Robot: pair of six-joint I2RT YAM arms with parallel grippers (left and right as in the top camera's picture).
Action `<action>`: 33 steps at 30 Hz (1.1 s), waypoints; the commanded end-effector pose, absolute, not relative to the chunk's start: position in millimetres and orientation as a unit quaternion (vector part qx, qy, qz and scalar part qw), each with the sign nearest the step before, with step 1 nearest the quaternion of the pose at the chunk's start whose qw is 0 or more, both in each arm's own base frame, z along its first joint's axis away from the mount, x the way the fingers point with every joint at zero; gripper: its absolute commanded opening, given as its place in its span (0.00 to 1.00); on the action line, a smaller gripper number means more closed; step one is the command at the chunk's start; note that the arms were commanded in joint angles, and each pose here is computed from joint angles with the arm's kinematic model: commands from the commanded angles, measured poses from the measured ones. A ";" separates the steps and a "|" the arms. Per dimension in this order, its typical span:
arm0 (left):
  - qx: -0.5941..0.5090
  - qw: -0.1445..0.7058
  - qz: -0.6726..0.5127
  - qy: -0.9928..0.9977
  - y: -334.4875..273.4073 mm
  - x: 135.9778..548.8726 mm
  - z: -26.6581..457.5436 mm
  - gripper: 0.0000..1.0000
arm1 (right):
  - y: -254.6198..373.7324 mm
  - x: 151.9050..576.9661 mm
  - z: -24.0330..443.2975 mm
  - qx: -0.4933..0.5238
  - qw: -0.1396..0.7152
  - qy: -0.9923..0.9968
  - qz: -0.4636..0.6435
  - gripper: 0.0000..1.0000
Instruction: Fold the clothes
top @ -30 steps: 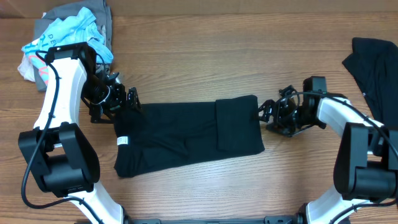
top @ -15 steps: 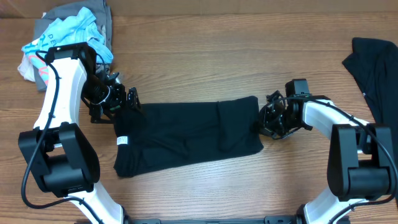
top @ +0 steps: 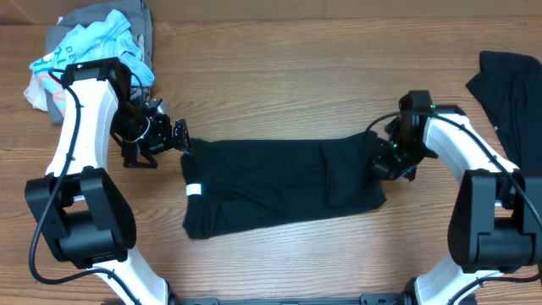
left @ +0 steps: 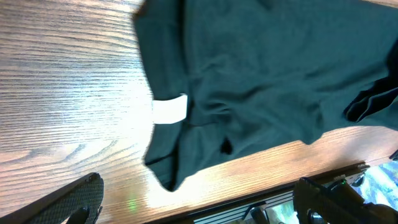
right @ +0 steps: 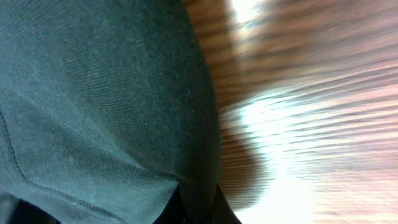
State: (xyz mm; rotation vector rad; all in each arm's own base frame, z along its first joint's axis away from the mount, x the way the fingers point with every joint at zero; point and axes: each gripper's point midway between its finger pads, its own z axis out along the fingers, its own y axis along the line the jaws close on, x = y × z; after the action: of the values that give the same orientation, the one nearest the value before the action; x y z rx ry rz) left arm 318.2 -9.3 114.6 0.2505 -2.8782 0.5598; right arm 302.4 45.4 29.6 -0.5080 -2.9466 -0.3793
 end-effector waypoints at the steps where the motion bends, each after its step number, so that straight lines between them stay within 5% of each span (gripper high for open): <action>1: 0.071 0.087 0.186 -0.976 -10.5 317.7 121.4 1.00 | 30.7 313.3 42.4 -0.185 0.026 -0.981 -0.046 0.04; 13: 0.072 0.086 0.186 -0.976 -10.3 318.0 121.3 1.00 | 75.9 304.8 58.1 -0.140 -0.071 -0.977 0.142 0.04; 33: 0.071 0.084 0.185 -0.976 -10.2 319.0 121.1 1.00 | 130.3 292.7 91.3 -0.134 -0.125 -0.970 0.160 0.04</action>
State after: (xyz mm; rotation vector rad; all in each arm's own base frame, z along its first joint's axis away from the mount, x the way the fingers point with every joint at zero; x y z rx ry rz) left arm 318.8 -9.2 114.5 0.2500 -2.8809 0.5599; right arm 277.2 120.0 65.6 -0.3713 -3.2228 0.6119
